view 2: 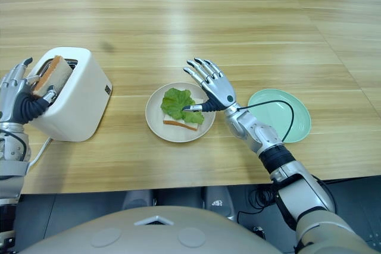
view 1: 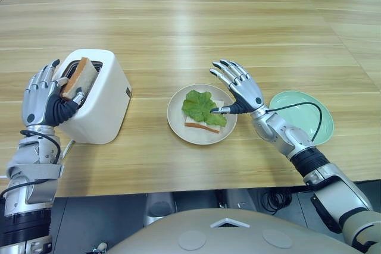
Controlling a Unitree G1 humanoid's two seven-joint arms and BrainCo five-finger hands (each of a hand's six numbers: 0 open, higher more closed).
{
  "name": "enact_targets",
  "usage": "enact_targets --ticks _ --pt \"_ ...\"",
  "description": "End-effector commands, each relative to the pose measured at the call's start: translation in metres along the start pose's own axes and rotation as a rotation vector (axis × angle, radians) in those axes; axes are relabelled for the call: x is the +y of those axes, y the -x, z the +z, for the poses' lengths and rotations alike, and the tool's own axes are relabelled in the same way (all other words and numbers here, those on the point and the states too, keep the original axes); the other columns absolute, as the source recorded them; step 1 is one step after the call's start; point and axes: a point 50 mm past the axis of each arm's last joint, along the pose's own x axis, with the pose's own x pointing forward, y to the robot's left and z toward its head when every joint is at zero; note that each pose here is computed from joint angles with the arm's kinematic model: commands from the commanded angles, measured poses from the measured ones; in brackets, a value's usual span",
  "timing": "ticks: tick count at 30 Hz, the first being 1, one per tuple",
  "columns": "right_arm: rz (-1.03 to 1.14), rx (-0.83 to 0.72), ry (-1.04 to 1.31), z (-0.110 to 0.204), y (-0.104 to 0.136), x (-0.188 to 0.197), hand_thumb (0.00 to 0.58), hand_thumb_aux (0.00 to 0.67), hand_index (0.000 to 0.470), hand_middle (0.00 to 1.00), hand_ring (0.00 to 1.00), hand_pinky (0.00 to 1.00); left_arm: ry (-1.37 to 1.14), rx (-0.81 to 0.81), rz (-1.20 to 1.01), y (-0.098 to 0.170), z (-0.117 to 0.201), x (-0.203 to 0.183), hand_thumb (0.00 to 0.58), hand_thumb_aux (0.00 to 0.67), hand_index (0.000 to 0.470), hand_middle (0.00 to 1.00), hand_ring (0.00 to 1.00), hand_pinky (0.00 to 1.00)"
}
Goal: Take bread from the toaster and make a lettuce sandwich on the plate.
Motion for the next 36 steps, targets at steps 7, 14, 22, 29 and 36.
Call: enact_targets --ticks 7,14,22,29,36 --pt "-0.014 0.028 0.012 -0.004 0.002 0.002 0.0 0.0 0.0 0.0 0.0 0.0 0.118 -0.043 0.222 -0.013 0.011 0.024 0.58 0.67 0.46 1.0 1.0 1.0" --pt "-0.037 0.038 0.02 -0.007 0.001 0.0 0.0 0.0 0.0 0.0 0.0 0.0 0.209 -0.103 0.43 -0.019 0.023 0.045 0.58 0.67 0.46 1.0 1.0 1.0" --pt "-0.072 0.052 0.034 -0.01 0.0 -0.003 0.0 0.0 0.0 0.0 0.0 0.0 0.39 -0.262 0.663 -0.022 0.043 0.061 0.58 0.67 0.46 1.0 1.0 1.0" --pt "-0.097 0.09 0.057 -0.02 0.003 -0.01 0.0 0.0 0.0 0.0 0.0 0.0 0.77 -0.5 0.459 -0.026 0.096 0.031 0.58 0.67 0.46 1.0 1.0 1.0" --pt "-0.163 0.117 0.091 -0.03 0.009 -0.024 0.0 0.0 0.0 0.0 0.0 0.0 1.007 -0.594 -0.073 -0.021 0.151 -0.038 0.58 0.67 0.46 1.0 1.0 1.0"
